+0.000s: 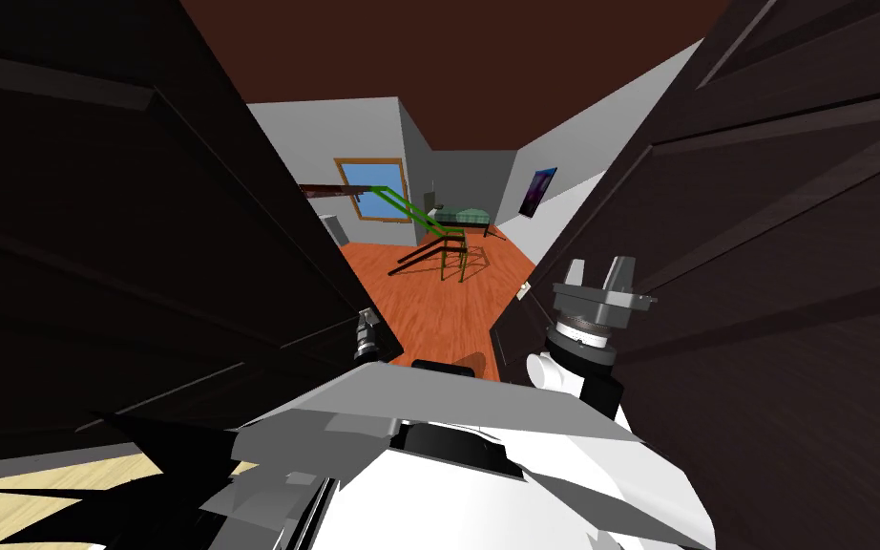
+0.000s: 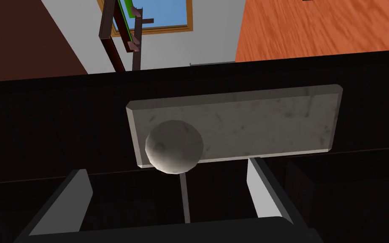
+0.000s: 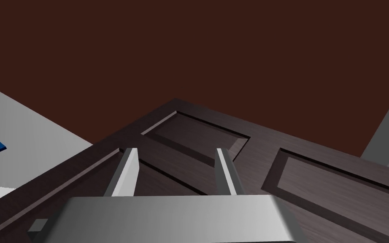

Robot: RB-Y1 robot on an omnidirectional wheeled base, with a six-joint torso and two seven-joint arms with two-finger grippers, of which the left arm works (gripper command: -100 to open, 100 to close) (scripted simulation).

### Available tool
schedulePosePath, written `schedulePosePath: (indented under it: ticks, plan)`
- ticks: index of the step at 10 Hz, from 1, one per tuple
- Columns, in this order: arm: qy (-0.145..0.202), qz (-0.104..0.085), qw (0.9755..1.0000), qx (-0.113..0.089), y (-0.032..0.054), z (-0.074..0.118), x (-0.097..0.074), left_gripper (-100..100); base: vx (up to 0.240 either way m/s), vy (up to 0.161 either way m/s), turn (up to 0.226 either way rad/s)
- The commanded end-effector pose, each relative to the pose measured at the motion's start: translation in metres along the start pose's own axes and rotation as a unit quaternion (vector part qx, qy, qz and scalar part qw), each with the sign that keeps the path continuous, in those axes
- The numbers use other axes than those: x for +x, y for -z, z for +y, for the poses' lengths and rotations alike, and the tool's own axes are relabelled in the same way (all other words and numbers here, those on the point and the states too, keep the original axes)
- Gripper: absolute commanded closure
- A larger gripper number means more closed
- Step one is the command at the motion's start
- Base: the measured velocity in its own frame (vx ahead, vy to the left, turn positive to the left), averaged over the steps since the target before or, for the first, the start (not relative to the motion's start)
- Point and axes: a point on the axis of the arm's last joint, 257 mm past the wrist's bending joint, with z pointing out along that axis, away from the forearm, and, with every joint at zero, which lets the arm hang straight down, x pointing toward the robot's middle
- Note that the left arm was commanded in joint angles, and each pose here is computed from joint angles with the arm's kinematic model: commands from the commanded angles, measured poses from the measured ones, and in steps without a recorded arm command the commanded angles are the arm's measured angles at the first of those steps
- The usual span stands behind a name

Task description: Push the door open

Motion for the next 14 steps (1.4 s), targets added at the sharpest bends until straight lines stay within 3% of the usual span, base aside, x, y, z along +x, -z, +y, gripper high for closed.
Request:
schedulePosePath:
  ticks: [1,3,4,9,11,14]
  plan:
    - [0.001,-0.003,1.0,0.0,0.0008,0.001,0.0,-100,0.178,0.154,-0.026]
    - [0.002,-0.003,1.0,-0.001,0.0013,0.002,0.0,-100,0.126,0.103,-0.014]
    - [0.002,-0.003,1.0,-0.001,0.0013,0.002,0.0,100,-0.016,-0.013,0.001]
    - [0.002,-0.003,1.0,-0.001,0.0013,0.002,0.0,100,-0.011,-0.01,0.0]
    - [-0.001,-0.016,0.9999,-0.003,0.0002,0.003,-0.013,100,0.115,0.017,0.025]
    - [-0.001,-0.016,0.9999,-0.003,0.0002,0.003,-0.013,100,0.053,0.016,0.015]
